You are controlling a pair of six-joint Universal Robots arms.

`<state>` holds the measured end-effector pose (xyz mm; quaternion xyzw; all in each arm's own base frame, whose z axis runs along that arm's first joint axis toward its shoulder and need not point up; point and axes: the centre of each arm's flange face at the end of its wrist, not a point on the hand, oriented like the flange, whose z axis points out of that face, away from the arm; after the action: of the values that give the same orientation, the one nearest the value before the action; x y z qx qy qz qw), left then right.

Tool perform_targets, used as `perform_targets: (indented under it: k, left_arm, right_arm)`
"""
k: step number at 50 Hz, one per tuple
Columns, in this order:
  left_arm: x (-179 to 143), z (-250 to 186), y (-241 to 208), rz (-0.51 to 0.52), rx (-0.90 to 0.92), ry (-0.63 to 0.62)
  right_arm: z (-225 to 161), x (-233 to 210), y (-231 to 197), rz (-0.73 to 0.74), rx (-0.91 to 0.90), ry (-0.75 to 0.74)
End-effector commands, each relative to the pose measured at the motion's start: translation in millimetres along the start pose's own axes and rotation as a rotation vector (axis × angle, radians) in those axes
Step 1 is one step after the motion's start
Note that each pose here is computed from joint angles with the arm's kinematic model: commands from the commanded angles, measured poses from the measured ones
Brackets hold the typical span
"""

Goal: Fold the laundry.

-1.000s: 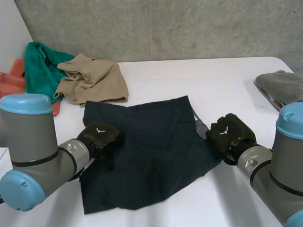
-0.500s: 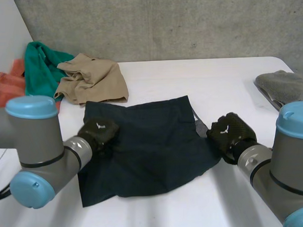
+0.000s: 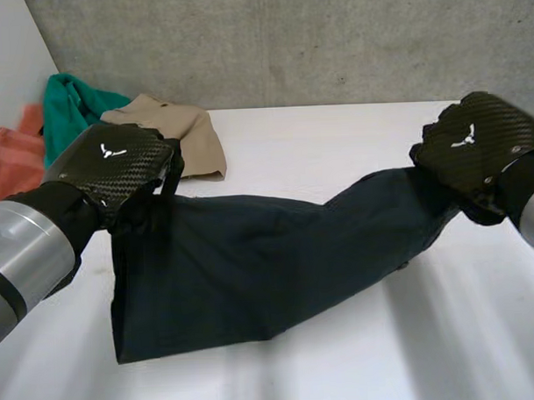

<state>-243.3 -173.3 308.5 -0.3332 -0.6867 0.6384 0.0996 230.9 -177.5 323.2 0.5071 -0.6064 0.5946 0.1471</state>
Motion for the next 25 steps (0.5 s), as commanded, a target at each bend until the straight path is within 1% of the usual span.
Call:
perform_targets:
  k: [1, 2, 3, 4, 5, 6, 7, 8, 10, 11, 12, 13, 14, 15, 16, 17, 18, 20, 21, 23, 25]
  left_arm:
    - [10.1, 36.6, 38.1, -0.083, -0.127, 0.099]
    - [11.1, 43.9, 44.0, -0.083, -0.143, 0.104]
    - [11.9, 61.8, 53.8, -0.086, -0.163, 0.110]
    - [13.0, 71.3, 57.3, -0.084, -0.167, 0.116]
    - [12.5, 80.9, 59.7, -0.082, -0.165, 0.116]
    - [9.1, 103.5, 63.6, -0.071, -0.149, 0.102]
    - [6.4, 113.2, 61.3, -0.061, -0.128, 0.088]
    - [-2.7, 133.3, 54.2, -0.043, -0.076, 0.041]
    - [-12.9, 151.5, 37.9, -0.016, 0.009, -0.021]
    - [-19.5, 158.8, 25.5, -0.002, 0.066, -0.058]
    - [-33.7, 169.0, -3.4, 0.023, 0.194, -0.138]
    - [-41.4, 172.2, -21.1, 0.029, 0.274, -0.177]
    - [-47.7, 174.0, -36.2, 0.035, 0.348, -0.210]
    - [-52.2, 174.6, -51.1, 0.043, 0.424, -0.235]
    - [-61.9, 174.1, -78.2, 0.060, 0.576, -0.285]
    - [-65.3, 173.5, -85.9, 0.064, 0.628, -0.304]
    - [-69.9, 172.3, -94.3, 0.069, 0.683, -0.331]
    - [-74.8, 162.8, -119.5, 0.084, 0.833, -0.375]
    - [-75.0, 160.0, -123.8, 0.086, 0.860, -0.381]
    - [-74.2, 157.5, -122.7, 0.085, 0.862, -0.381]
    - [-70.0, 159.1, -109.3, 0.080, 0.815, -0.367]
  right_arm:
    - [10.1, -14.1, 5.6, -0.001, -0.029, -0.101]
    - [29.8, -25.5, 13.5, 0.006, -0.055, -0.148]
    - [41.3, -30.2, 17.6, 0.010, -0.066, -0.161]
    - [48.6, -32.3, 19.2, 0.010, -0.068, -0.164]
    - [69.4, -35.0, 21.2, 0.013, -0.062, -0.150]
    - [77.6, -33.9, 20.2, 0.018, -0.050, -0.130]
    - [94.5, -29.2, 15.5, 0.034, -0.014, -0.072]
    - [102.8, -25.0, 12.7, 0.044, 0.006, -0.033]
    - [118.7, -11.8, 3.9, 0.059, 0.061, 0.065]
    - [133.6, 3.9, -5.2, 0.076, 0.121, 0.177]
    - [140.0, 13.6, -11.8, 0.085, 0.166, 0.239]
    - [145.4, 22.6, -17.9, 0.092, 0.209, 0.299]
    - [152.5, 42.8, -32.5, 0.096, 0.309, 0.428]
    - [153.1, 54.0, -40.4, 0.099, 0.360, 0.494]
    - [153.6, 63.6, -47.0, 0.101, 0.406, 0.556]
    - [153.0, 72.3, -53.4, 0.101, 0.449, 0.610]
    - [150.8, 85.7, -63.6, 0.101, 0.526, 0.700]
    - [148.8, 94.3, -70.5, 0.102, 0.575, 0.761]
    - [148.2, 96.9, -71.8, 0.102, 0.587, 0.775]
    - [147.3, 99.7, -74.7, 0.105, 0.598, 0.784]
    - [148.7, 97.9, -73.3, 0.106, 0.592, 0.775]
